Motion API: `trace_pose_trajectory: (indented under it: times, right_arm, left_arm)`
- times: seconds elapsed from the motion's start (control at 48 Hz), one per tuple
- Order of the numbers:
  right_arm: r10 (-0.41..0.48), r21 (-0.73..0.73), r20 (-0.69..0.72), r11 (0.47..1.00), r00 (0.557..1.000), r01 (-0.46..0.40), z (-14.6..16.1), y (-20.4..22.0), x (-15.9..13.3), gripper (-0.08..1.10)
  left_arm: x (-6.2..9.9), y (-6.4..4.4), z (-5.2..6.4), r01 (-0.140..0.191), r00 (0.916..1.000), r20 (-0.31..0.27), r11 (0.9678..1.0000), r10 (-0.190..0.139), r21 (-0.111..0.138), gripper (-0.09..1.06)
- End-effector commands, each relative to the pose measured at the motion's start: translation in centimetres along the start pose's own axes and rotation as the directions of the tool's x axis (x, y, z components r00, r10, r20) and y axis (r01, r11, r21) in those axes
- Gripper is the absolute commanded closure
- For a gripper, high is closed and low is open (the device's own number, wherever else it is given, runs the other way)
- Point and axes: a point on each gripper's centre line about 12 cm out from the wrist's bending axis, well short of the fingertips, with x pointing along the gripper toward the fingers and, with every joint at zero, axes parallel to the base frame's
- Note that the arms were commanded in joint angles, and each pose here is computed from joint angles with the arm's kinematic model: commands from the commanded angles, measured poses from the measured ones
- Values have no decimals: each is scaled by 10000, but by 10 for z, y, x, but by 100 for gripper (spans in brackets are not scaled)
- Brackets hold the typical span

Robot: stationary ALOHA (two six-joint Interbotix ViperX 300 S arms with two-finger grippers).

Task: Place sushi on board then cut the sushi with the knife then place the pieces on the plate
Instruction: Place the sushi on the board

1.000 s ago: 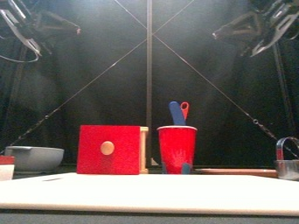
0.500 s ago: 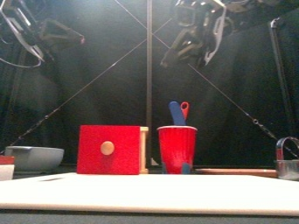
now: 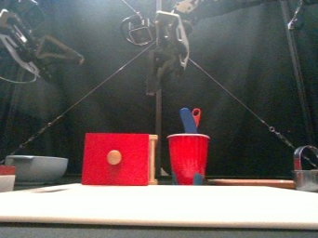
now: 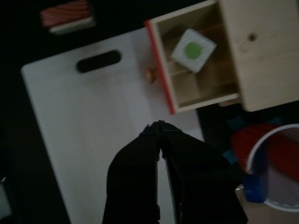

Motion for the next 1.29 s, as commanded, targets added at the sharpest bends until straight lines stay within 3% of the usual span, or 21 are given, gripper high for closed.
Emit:
trace_pose_trajectory:
  times: [0.021, 0.125, 0.208, 0.375, 0.438, 0.542, 0.667, 0.771, 0.854, 0.917, 0.958, 1.083, 1.292]
  right_arm:
    - [-924, 598, 770, 9943, 9927, 879, 20, -4, -9, 94]
    - [-1486, 945, 946, 9857, 9844, 1397, 23, -8, -3, 89]
    - [-1538, 1145, 927, 9831, 9837, 1429, 23, -8, 4, 81]
    - [-1096, 1612, 955, 9825, 9894, 933, 28, -6, 16, 51]
    - [-899, 1788, 939, 9812, 9915, 721, 30, -3, 22, 39]
    - [-732, 1957, 826, 9791, 9939, 559, 33, 0, 32, 24]
    - [-601, 2366, 721, 9707, 9956, 414, 38, 2, 46, 14]
    - [-655, 2839, 742, 9579, 9951, 419, 44, 0, 52, 14]
    - [-851, 3135, 758, 9479, 9935, 572, 46, -7, 56, 14]
    - [-1004, 3355, 813, 9396, 9916, 676, 48, -12, 56, 14]
    - [-1074, 3502, 816, 9339, 9909, 724, 48, -14, 58, 14]
    - [-1402, 3824, 783, 9185, 9870, 1001, 48, -23, 62, 14]
    - [-1540, 4328, 675, 8948, 9858, 1101, 46, -27, 66, 14]
  left_arm:
    - [-4, 11, 2, -566, 9981, 228, 9983, 569, -150, 92]
    - [-10, 20, -2, -1078, 9938, 239, 9937, 1085, -298, 92]
    - [-15, 28, -6, -1517, 9880, 234, 9878, 1526, -355, 91]
    - [-19, 40, -10, -2164, 9760, 163, 9754, 2172, -414, 91]
    - [-19, 42, -10, -2254, 9740, 146, 9733, 2262, -435, 92]
    - [-19, 42, -10, -2283, 9732, 161, 9725, 2292, -467, 92]
    - [-20, 43, -11, -2333, 9719, 127, 9694, 2349, -760, 92]
    - [-20, 45, -11, -2489, 9675, 126, 9602, 2524, -1264, 92]
    - [-21, 47, -14, -2633, 9636, 28, 9503, 2674, -1660, 92]
    - [-22, 48, -17, -2731, 9608, -48, 9437, 2771, -1868, 92]
    - [-23, 48, -19, -2771, 9598, -99, 9417, 2805, -1907, 92]
    - [-23, 48, -19, -2778, 9596, -100, 9409, 2812, -1935, 92]
    - [-23, 48, -18, -2741, 9606, -65, 9434, 2778, -1865, 92]
